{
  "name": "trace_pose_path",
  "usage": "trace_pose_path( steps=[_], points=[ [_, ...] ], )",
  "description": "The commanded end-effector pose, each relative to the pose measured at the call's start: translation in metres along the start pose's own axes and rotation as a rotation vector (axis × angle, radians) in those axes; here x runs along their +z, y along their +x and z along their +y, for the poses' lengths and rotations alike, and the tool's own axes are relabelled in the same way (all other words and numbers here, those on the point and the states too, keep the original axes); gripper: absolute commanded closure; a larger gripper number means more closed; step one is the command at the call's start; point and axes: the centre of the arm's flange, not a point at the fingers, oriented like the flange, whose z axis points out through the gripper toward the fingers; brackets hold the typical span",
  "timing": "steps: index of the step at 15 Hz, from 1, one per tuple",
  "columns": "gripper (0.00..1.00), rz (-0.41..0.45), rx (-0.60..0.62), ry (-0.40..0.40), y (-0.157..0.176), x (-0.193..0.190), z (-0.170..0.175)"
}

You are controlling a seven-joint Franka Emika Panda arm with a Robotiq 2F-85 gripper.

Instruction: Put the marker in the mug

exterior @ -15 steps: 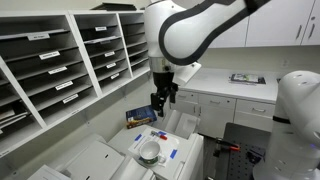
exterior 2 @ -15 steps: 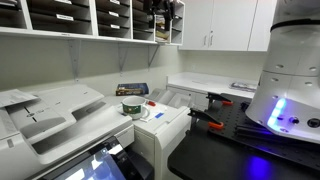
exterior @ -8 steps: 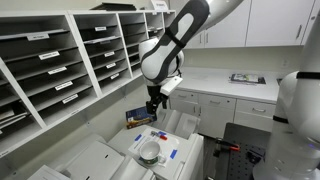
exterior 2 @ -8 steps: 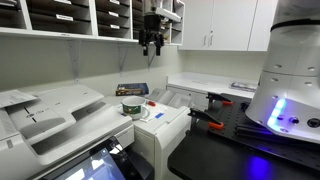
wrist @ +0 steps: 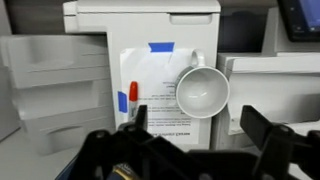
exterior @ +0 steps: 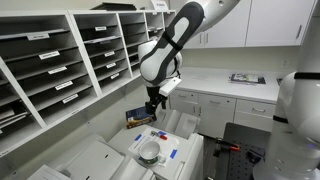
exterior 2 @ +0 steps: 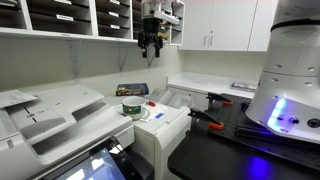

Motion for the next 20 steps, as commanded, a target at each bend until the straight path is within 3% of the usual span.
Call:
trace_pose_path(
  steps=[1,4,9,12,20],
  points=[
    [0.0,0.05,0.079,-0.005,0.031,0.03,0.03],
    [0.0,0.085,0.125,-0.017,0.058,0.072,0.067],
    [0.0,-0.052,0.172,-0.026,0.085,0.159,0.097],
    [0.0,-0.086,0.188,-0.039,0.097,0.203,0.108],
    [0.01,-0.048,0.176,-0.04,0.142,0.242,0.115]
  ],
)
